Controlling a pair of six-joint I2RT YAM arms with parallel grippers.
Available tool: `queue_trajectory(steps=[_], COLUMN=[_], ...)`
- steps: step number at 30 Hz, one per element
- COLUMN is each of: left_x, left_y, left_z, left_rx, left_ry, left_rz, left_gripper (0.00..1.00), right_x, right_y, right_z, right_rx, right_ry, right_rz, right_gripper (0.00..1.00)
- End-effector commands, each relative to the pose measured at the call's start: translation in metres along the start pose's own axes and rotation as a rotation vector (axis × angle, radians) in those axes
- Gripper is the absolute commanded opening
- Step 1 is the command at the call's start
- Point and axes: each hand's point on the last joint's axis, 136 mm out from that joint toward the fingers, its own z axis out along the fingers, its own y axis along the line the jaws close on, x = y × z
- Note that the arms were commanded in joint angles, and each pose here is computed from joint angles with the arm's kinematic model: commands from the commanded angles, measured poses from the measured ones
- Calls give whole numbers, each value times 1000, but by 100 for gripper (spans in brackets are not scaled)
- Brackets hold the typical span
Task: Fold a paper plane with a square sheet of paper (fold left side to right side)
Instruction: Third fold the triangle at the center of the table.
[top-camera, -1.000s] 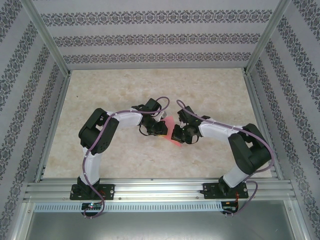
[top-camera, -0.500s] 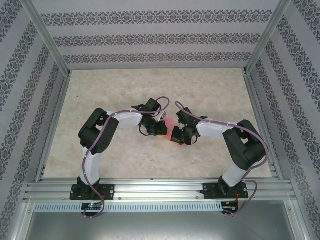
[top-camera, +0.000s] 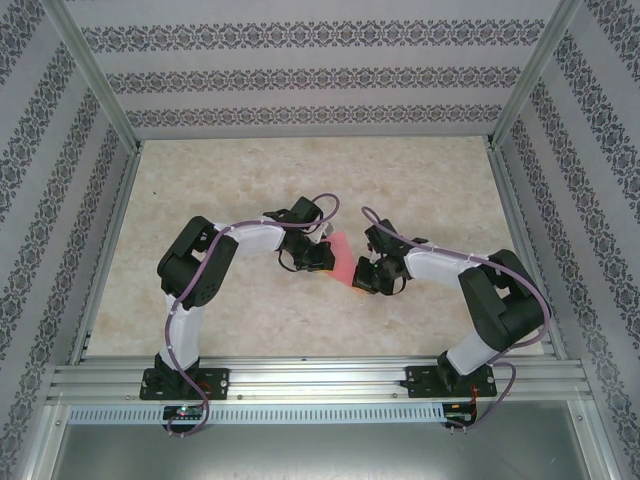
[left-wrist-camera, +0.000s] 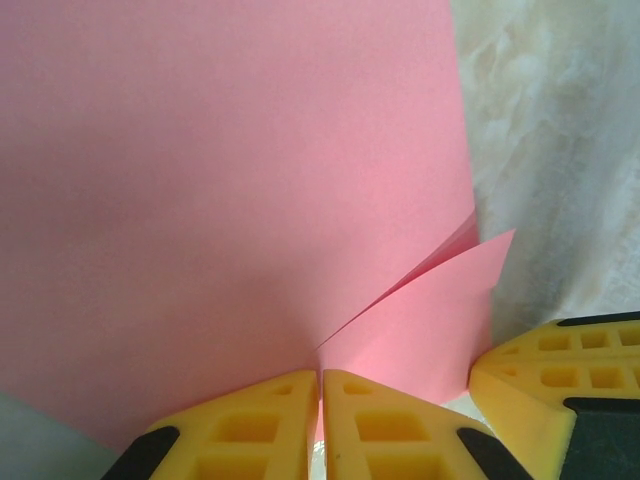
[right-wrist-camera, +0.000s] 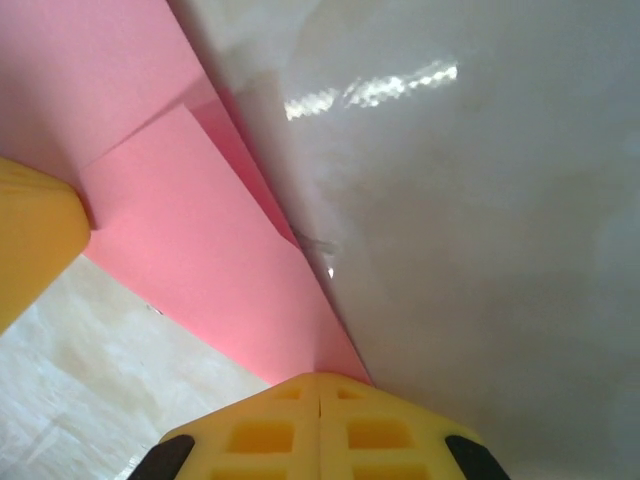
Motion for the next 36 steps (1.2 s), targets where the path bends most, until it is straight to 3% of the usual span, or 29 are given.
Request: queue_trajectory(steps=[1,13,17,25,30,36], left_x=[0,-2,-15,-46,-40,-21], left_y=[37,34,5,-44,-22,3], left_z=[11,8,-10,-80,-104,-90], left_rx=[-124,-120,-17,110,83,104], left_ry=[-8,-9,-37,-171,-227,-213], left_rz=[-39,-27,-1,57,-5,-96], left_gripper=[13,14,20,37,46,51], right_x=[30,40,24,-17,-38,-61], right_y=[-45,-65,-47,6,41,53], right_z=[0,-6,-26,-68,-61,-48], right_rx=[151,198,150,0,-119,-119], right_ry=[76,68,-15,-211,-233,-253], right_rz=[39,46,-38,-238,-321,-432], right_gripper=[7,7,8,44,54,58])
